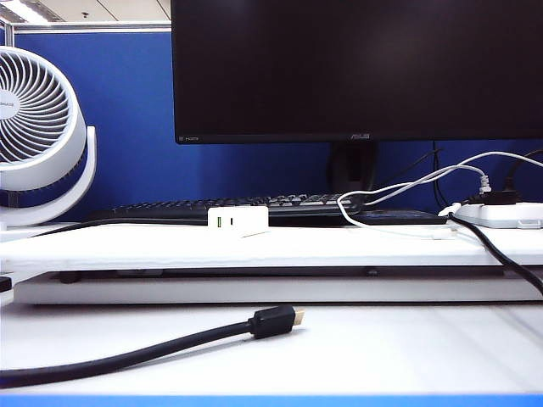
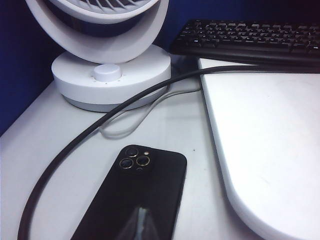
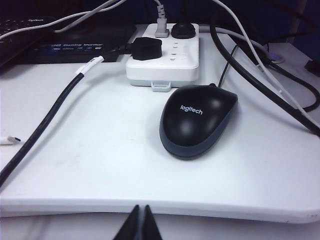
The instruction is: Pick up the Type-C charging cable and the charging base, insert one end of the Type-C charger into the corresponding slot on the base, and finally place the plugged-in charger back on the table.
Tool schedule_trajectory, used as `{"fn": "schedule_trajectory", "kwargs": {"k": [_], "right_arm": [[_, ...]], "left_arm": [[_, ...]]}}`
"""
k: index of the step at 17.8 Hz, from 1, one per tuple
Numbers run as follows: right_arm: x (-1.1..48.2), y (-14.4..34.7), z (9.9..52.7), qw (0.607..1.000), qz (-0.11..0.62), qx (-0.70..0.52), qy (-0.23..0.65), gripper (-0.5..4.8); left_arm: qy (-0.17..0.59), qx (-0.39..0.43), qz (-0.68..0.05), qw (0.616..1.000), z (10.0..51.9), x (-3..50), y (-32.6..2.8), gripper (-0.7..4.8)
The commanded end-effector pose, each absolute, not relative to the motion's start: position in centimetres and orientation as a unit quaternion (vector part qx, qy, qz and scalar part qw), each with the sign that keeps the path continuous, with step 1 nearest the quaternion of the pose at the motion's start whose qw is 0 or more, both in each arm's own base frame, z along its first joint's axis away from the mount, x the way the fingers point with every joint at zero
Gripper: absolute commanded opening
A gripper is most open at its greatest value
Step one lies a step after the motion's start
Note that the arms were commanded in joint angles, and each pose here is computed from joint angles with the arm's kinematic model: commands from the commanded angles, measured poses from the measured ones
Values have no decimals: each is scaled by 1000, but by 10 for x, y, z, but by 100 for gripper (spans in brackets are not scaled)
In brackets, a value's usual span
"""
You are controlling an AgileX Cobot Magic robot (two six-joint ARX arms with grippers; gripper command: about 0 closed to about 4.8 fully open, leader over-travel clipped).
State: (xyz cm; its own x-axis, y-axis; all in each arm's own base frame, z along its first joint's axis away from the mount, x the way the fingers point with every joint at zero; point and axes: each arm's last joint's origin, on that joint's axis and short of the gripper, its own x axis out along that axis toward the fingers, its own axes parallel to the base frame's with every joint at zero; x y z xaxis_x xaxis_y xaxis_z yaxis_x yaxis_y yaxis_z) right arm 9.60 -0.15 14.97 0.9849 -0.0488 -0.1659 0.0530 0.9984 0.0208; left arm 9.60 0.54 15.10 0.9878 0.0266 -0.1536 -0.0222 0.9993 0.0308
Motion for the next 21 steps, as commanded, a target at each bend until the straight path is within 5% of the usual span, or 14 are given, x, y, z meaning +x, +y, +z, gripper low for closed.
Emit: {"fn": "schedule_trajectory", "kwargs": {"k": [1, 7, 14, 21], "right_arm": [[96, -1, 147, 996, -23, 27, 85, -1], [96, -1, 148, 996, -23, 27, 83, -1], [79, -3, 225, 995, -55, 77, -44, -1], [85, -5, 323, 990, -73, 81, -87, -2]], "left_arm": [[82, 18, 10, 996, 150, 96, 5, -5], [81, 18, 14, 996, 150, 96, 5, -5], [15, -57, 49, 997, 178, 92, 7, -5], [-82, -77, 84, 990, 259, 77, 9, -5]]}}
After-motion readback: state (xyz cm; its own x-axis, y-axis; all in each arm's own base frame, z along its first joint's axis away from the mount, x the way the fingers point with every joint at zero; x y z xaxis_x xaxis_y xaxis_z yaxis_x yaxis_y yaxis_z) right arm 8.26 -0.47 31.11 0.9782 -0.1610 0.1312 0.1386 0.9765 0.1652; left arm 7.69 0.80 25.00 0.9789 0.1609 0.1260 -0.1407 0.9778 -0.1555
